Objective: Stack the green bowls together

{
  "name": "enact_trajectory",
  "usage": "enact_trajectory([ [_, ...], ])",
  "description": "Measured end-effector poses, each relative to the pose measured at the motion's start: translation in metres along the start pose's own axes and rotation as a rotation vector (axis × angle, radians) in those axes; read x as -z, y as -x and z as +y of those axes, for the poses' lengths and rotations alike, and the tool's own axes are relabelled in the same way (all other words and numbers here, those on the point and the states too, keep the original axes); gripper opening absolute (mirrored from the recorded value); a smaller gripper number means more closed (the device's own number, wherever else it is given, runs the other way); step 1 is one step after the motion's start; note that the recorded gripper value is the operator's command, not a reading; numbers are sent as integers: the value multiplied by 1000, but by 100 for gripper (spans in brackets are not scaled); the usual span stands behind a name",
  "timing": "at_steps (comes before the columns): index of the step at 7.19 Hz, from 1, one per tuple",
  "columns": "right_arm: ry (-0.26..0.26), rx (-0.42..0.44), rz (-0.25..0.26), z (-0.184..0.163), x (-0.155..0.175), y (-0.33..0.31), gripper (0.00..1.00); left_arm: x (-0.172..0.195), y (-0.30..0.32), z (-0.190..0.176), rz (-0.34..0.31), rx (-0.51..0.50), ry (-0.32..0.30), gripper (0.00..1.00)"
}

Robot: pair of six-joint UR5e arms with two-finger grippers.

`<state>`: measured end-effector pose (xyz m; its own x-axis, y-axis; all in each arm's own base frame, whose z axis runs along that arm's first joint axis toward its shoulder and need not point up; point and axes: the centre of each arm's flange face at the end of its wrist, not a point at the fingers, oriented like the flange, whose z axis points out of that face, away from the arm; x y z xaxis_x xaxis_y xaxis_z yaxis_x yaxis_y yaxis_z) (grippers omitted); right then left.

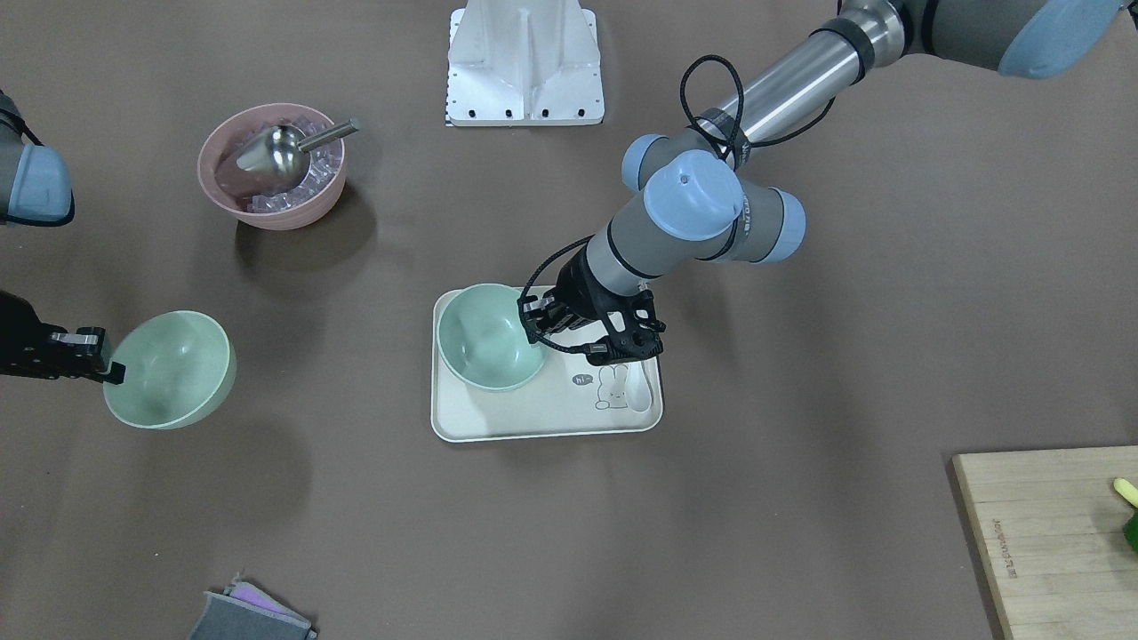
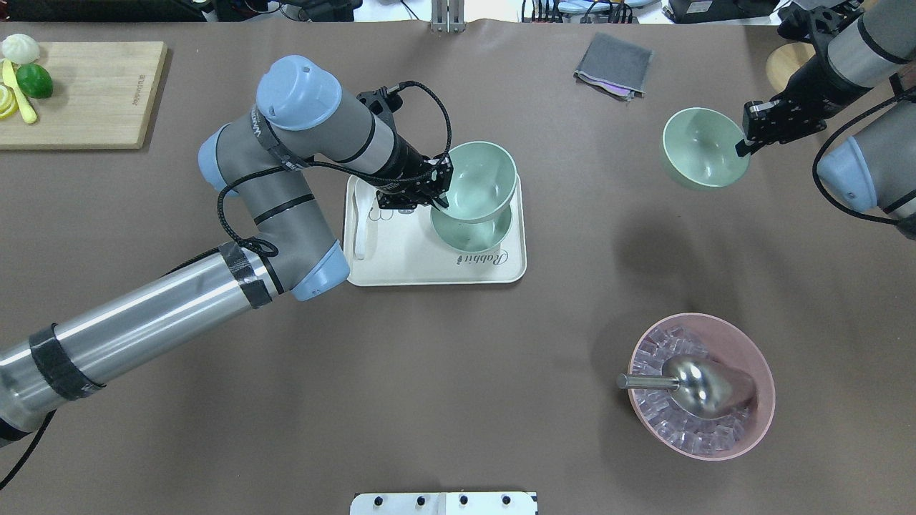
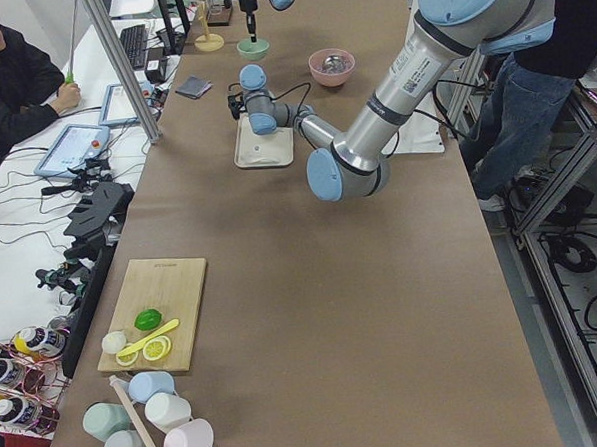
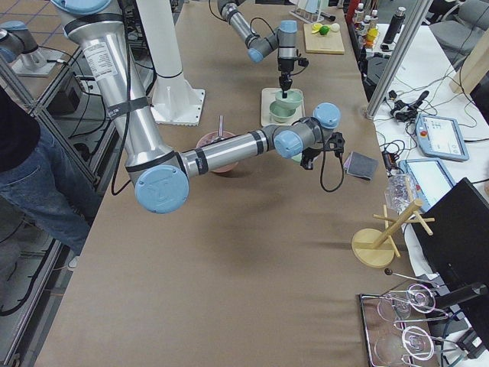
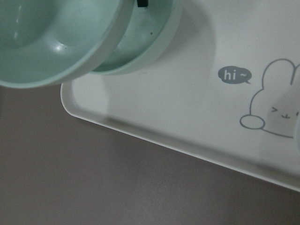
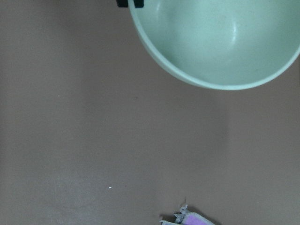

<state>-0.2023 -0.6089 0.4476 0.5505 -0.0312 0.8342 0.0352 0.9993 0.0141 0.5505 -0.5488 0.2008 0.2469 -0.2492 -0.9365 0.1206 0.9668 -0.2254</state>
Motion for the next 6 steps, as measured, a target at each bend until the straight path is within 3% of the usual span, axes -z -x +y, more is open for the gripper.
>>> enact_trajectory([
  [4,1,1,2,0,-1,-1,0,-5,2,6,-4,-4,10,0],
  [5,0,0,2,0,-1,-1,0,-7,3,8,-5,-5,12,4],
  [6,1,0,2,0,-1,-1,0,-7,3,9,-4,-7,14,72],
])
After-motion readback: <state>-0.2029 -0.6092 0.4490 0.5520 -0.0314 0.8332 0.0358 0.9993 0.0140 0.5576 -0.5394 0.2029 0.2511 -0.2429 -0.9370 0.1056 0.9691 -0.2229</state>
